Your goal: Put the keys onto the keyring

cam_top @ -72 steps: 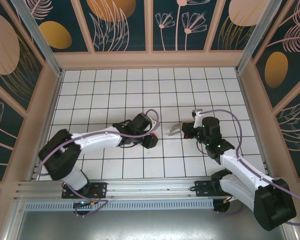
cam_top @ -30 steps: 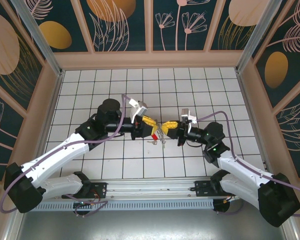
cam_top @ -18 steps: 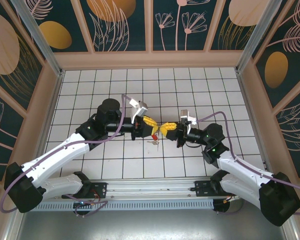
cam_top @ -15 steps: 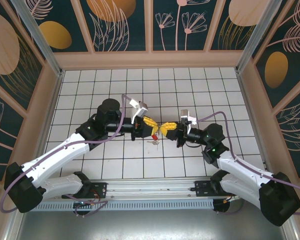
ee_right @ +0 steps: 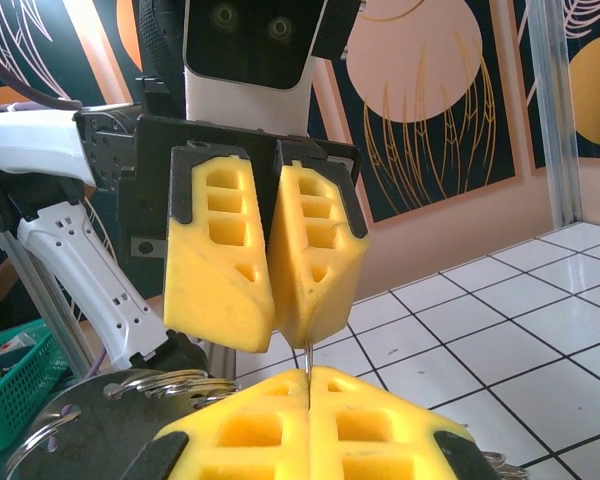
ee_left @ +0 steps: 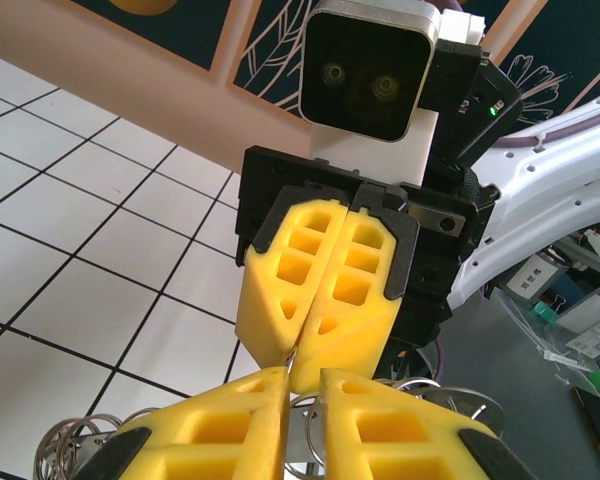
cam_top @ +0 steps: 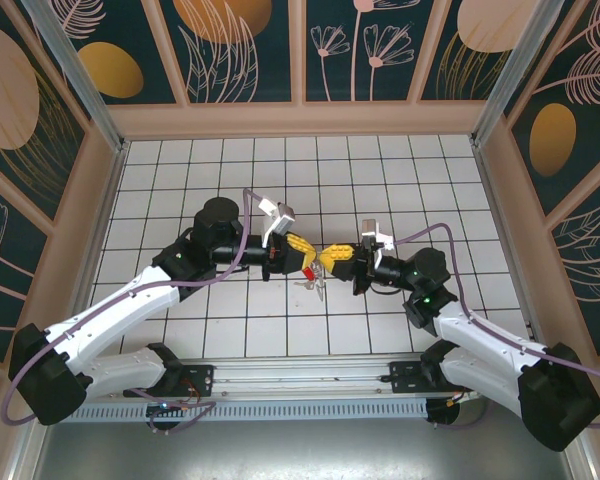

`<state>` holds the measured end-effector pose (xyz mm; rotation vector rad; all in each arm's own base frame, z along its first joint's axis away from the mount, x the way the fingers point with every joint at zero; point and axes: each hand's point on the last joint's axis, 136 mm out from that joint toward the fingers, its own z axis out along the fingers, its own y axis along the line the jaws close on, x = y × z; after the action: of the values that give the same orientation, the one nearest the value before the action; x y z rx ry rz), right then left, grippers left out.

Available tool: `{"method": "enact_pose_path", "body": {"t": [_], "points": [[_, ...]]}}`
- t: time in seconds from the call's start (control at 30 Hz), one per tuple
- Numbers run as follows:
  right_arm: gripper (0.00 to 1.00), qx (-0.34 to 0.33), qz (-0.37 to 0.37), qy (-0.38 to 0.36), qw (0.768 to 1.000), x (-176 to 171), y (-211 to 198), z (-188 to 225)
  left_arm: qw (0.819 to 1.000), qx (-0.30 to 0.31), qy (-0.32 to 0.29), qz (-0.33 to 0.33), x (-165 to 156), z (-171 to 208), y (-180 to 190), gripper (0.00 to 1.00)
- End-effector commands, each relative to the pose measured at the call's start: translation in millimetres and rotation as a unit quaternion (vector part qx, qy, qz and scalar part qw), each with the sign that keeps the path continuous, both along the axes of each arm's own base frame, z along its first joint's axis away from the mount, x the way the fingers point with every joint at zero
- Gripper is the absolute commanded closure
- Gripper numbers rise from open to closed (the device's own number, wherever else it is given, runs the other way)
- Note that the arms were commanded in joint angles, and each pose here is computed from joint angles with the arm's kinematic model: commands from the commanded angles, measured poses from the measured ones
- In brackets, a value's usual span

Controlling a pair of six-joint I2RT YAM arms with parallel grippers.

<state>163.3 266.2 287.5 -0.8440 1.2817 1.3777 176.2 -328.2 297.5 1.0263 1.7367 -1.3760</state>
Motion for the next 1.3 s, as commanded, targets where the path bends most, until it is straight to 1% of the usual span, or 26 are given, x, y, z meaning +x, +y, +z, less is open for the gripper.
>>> {"method": "enact_pose_path", "body": {"t": [0.0, 0.3, 0.4, 0.47, 0.7, 1.07, 1.27], "points": [[1.00, 0.032, 0.008, -0.036, 0.999, -8, -1, 21, 1.000, -0.003, 0.002, -0.016, -4, -5, -3, 0.84], [1.00, 0.043, 0.013, -0.040, 0.998, -8, 0, 25, 1.000, 0.004, 0.012, -0.028, -4, -15, -7, 0.85], [1.00, 0.044, 0.014, -0.042, 0.998, -8, 1, 26, 1.000, 0.001, 0.008, -0.029, -4, -13, -7, 0.86], [1.00, 0.044, 0.013, -0.041, 0.998, -7, 1, 26, 1.000, 0.000, 0.007, -0.029, -4, -12, -7, 0.88], [1.00, 0.046, 0.016, -0.043, 0.998, -7, 2, 26, 1.000, 0.001, 0.006, -0.025, -3, -14, -8, 1.00], [1.00, 0.048, 0.016, -0.043, 0.998, -10, 0, 25, 1.000, 0.004, -0.015, -0.008, 4, -14, -7, 1.00], [1.00, 0.049, 0.015, -0.047, 0.998, -12, -2, 25, 0.999, 0.014, -0.030, 0.021, 9, -16, 0, 1.00]]}}
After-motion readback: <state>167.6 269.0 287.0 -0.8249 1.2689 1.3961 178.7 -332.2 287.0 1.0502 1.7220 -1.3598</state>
